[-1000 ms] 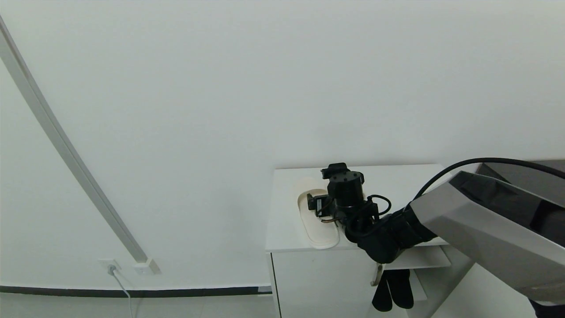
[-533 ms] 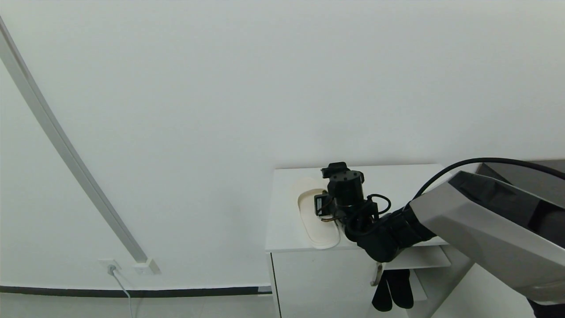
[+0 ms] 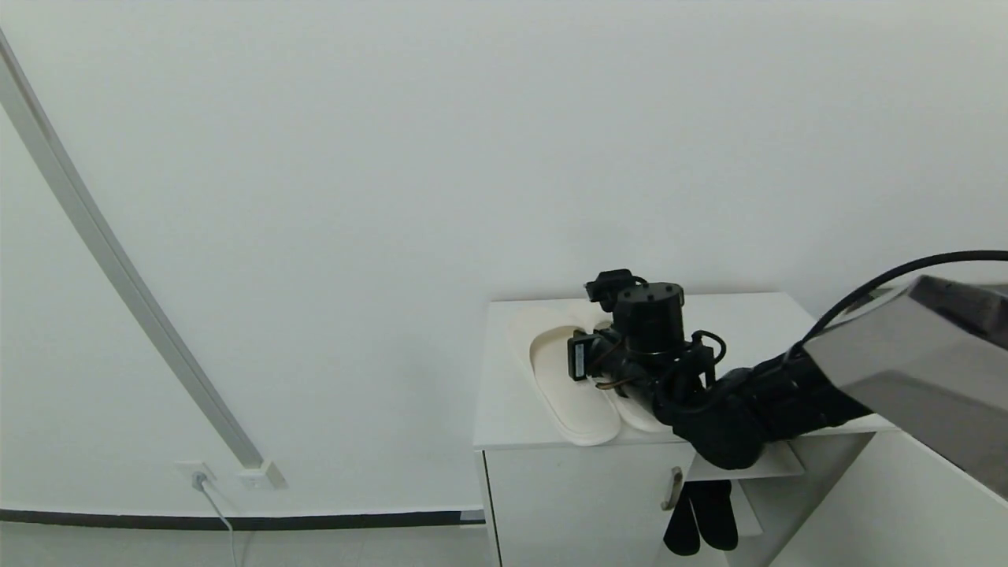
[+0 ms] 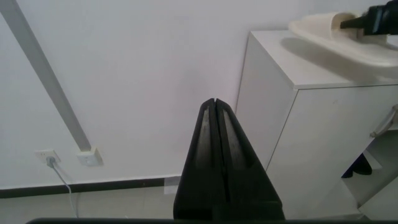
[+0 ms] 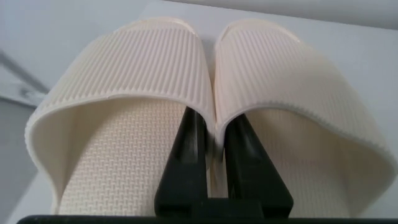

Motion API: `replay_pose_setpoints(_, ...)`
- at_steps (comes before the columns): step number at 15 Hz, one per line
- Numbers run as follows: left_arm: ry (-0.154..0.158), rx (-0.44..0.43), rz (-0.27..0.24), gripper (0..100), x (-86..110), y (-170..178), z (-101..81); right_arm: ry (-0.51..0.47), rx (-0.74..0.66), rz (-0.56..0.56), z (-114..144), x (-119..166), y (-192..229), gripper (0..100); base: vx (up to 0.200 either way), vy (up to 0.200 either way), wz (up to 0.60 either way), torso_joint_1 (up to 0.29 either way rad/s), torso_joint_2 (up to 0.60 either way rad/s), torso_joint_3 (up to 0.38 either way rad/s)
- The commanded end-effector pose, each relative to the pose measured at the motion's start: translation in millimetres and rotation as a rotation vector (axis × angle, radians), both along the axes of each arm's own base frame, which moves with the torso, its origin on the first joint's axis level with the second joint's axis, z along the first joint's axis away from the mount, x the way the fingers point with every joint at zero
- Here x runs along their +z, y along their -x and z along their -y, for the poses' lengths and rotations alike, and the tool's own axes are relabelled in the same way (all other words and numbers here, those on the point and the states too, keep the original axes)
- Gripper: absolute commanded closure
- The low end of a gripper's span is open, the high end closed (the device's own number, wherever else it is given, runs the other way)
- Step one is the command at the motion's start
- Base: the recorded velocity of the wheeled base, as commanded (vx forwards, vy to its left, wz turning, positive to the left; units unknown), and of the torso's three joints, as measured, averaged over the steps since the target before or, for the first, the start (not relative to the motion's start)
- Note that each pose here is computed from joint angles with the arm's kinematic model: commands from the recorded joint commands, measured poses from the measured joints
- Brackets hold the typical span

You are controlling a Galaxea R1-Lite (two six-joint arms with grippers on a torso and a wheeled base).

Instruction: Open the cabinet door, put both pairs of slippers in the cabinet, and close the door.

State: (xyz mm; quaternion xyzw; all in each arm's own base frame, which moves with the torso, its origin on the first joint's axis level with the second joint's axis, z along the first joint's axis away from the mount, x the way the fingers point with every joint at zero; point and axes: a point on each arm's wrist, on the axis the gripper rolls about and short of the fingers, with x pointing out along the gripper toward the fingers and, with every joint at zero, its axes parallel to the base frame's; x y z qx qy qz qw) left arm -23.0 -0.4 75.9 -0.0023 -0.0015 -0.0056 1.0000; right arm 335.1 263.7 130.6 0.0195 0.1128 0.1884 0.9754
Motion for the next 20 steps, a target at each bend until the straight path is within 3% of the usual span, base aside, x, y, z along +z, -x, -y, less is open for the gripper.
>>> replay_pose_setpoints(1,0.0,0.001,-0.001,100,0.0,0,0.0,-0.049,0.128,0.038,28,48,50,100,0.0,0.0,0.0,0.0,0.0,0.0)
replay_pose_setpoints(4,0.001,0.001,-0.001,100,0.0,0,0.0,0.022,0.288,0.068,58,59,91,100,0.0,0.0,0.0,0.0,0.0,0.0)
replay_pose_setpoints(8,0.0,0.001,-0.001,100,0.0,0,0.0,0.138,0.396,0.126,77,58,118,100,0.0,0.0,0.0,0.0,0.0,0.0)
replay_pose_setpoints(14,0.0,-0.001,-0.001,100,0.0,0,0.1,0.122,0.365,0.171,79,34,110,100,0.0,0.0,0.0,0.0,0.0,0.0)
replay_pose_setpoints(20,0.0,-0.001,-0.003,100,-0.4,0,0.1,0.127,0.349,0.163,81,31,106,100,-0.2,0.0,0.0,0.007,0.0,-0.001)
